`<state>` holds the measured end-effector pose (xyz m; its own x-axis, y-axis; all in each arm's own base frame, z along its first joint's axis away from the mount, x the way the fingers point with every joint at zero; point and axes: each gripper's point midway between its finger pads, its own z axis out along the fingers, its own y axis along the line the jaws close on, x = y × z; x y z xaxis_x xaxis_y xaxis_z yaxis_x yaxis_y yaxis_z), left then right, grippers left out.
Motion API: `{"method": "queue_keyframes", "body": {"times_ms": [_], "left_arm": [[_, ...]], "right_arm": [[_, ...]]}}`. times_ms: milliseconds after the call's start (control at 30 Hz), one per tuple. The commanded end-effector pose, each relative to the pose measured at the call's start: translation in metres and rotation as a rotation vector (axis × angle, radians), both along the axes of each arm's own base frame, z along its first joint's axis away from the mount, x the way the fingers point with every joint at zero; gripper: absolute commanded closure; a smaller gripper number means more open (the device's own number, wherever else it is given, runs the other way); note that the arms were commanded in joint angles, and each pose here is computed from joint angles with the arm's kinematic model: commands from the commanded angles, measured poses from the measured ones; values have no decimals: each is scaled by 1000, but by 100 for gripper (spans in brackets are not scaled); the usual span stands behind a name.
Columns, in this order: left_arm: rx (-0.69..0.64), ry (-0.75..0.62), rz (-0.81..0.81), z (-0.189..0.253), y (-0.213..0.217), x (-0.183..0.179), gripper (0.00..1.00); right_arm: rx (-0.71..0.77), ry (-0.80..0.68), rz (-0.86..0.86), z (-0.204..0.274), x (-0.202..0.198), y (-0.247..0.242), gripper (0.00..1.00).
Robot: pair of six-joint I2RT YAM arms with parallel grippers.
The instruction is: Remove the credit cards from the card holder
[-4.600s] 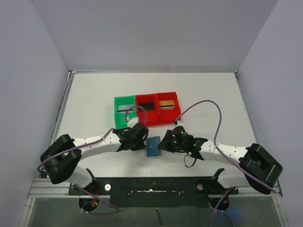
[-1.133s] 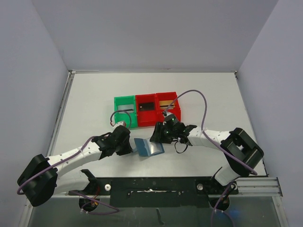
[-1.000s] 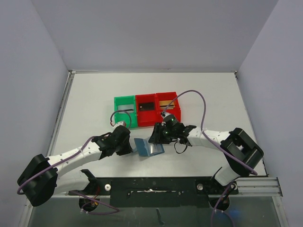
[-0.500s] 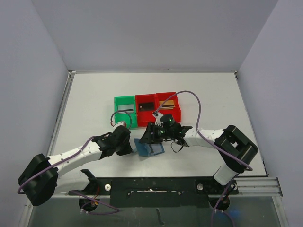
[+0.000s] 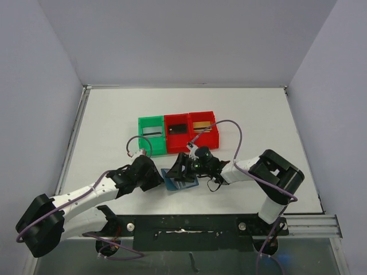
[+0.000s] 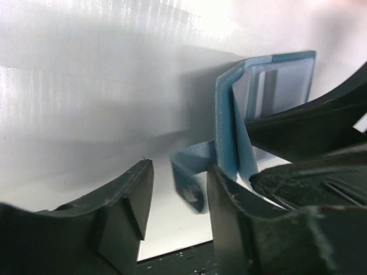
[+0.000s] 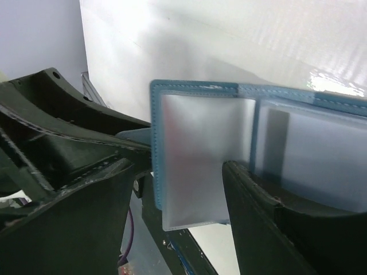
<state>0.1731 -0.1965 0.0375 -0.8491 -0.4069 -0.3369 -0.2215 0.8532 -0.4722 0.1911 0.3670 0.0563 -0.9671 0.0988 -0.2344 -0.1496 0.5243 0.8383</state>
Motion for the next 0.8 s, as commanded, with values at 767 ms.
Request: {"method": "queue_keyframes", "body": {"times_ms": [767], "left_arm": [[-203, -103, 214, 37, -3, 24, 41]], "right_arm": [[91, -187, -31, 41, 3, 5, 33]]}}
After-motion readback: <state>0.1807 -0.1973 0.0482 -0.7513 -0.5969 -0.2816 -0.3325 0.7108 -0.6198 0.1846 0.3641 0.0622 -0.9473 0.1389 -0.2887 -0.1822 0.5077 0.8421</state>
